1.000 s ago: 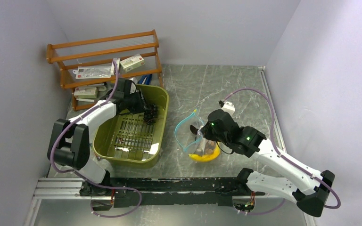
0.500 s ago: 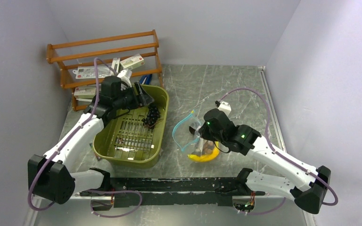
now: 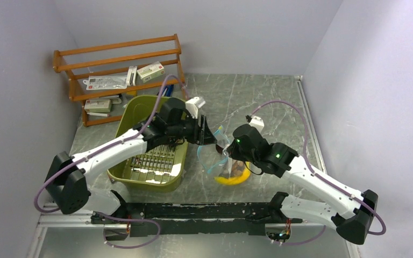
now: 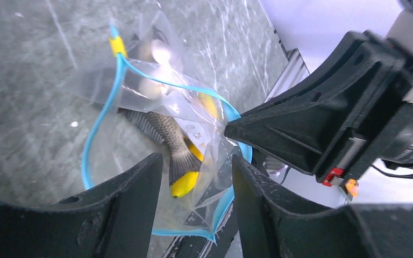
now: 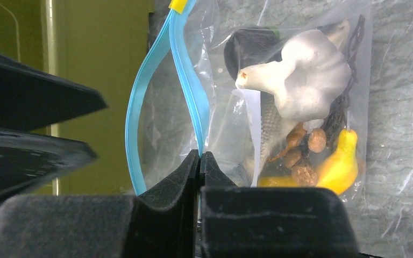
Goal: Open the zip-top bag and remove the fake food
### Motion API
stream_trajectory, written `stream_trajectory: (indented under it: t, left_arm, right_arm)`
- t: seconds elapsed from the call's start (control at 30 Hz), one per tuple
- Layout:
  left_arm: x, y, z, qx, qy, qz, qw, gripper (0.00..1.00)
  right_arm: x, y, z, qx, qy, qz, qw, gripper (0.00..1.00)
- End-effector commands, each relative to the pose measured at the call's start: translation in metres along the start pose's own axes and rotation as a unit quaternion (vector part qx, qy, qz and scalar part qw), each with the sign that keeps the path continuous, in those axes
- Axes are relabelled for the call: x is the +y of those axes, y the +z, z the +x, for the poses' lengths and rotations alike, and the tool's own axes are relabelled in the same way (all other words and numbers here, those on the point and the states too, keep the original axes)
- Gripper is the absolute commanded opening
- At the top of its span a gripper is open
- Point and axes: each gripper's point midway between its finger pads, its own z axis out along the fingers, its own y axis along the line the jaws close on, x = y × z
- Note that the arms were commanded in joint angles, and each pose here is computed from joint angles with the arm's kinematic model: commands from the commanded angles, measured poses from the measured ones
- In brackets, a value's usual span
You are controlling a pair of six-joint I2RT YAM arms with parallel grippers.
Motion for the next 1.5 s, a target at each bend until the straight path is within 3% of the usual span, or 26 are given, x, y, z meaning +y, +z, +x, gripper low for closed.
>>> stream_trajectory:
  t: [0.0, 0.3, 0.47, 0.77, 1.23, 1.4, 1.47]
  left_arm:
    - [-0.029, 0.020, 0.008, 0.023, 0.032, 0.045, 0.998, 0.60]
    - [-0.012, 0.068, 0.065, 0.119, 0.000, -0.019, 0.993, 0.56]
    - [-0.009, 0.082, 0.080, 0.124, -0.027, -0.024, 0.992, 0.60]
    - [0.008, 0.098, 0.077, 0.064, -0.090, -0.057, 0.992, 0.70]
    - [0.049, 0.128, 0.053, -0.027, -0.132, -0.140, 0.981, 0.78]
    - [0.058, 0.134, 0.045, -0.070, -0.154, -0.149, 0.974, 0.89]
    - [0.061, 0.136, 0.041, -0.083, -0.162, -0.153, 0.971, 1.00]
  right_arm:
    - [-0.001, -0.014, -0.012, -0.026, 0.016, -0.006, 1.000, 0.00]
    - [0.005, -0.031, -0.026, -0.045, 0.033, -0.029, 0.998, 0.00]
    - [0.018, -0.044, -0.039, -0.062, 0.025, -0.063, 0.996, 0.00]
    - [0.015, -0.054, -0.040, -0.082, 0.052, -0.092, 0.991, 0.00]
    - [0.017, -0.041, -0.024, -0.046, 0.038, -0.083, 0.995, 0.00]
    - [0.018, -0.039, -0.021, -0.038, 0.031, -0.084, 0.995, 0.00]
    - [0.018, -0.039, -0.020, -0.036, 0.031, -0.085, 0.995, 0.00]
